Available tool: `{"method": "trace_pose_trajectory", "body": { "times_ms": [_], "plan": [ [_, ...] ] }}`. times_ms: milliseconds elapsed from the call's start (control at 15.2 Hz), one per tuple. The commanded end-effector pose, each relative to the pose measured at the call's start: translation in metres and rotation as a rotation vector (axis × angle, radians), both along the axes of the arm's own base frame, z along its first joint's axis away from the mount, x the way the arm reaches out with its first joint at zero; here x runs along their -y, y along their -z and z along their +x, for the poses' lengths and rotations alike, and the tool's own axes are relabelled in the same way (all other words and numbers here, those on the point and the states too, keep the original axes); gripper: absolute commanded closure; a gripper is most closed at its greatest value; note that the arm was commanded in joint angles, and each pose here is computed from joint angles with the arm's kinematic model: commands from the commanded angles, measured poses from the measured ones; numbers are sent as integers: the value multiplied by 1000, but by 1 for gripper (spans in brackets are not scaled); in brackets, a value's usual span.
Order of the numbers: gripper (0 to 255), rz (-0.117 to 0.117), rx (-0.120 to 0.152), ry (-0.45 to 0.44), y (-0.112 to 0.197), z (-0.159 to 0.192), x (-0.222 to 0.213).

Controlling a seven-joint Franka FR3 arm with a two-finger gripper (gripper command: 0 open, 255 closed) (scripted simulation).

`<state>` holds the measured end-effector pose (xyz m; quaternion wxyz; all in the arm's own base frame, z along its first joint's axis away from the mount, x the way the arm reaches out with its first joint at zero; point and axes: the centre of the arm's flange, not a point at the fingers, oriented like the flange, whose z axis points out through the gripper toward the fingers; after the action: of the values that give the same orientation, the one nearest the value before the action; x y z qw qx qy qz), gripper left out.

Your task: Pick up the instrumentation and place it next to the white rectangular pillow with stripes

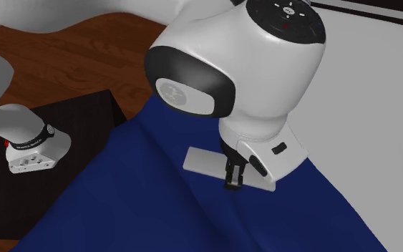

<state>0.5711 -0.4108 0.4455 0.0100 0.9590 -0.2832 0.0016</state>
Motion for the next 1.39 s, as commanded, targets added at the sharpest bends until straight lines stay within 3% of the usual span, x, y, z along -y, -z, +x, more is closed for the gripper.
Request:
{"method": "trace_pose_trajectory", "body": {
  "times_ms": [0, 1056, 1320],
  "plan": [
    [255, 0, 0, 0, -12, 0, -1],
    [255, 0, 0, 0, -94, 0, -1],
    [255, 0, 0, 0, -94, 13, -52]
  ]
}}
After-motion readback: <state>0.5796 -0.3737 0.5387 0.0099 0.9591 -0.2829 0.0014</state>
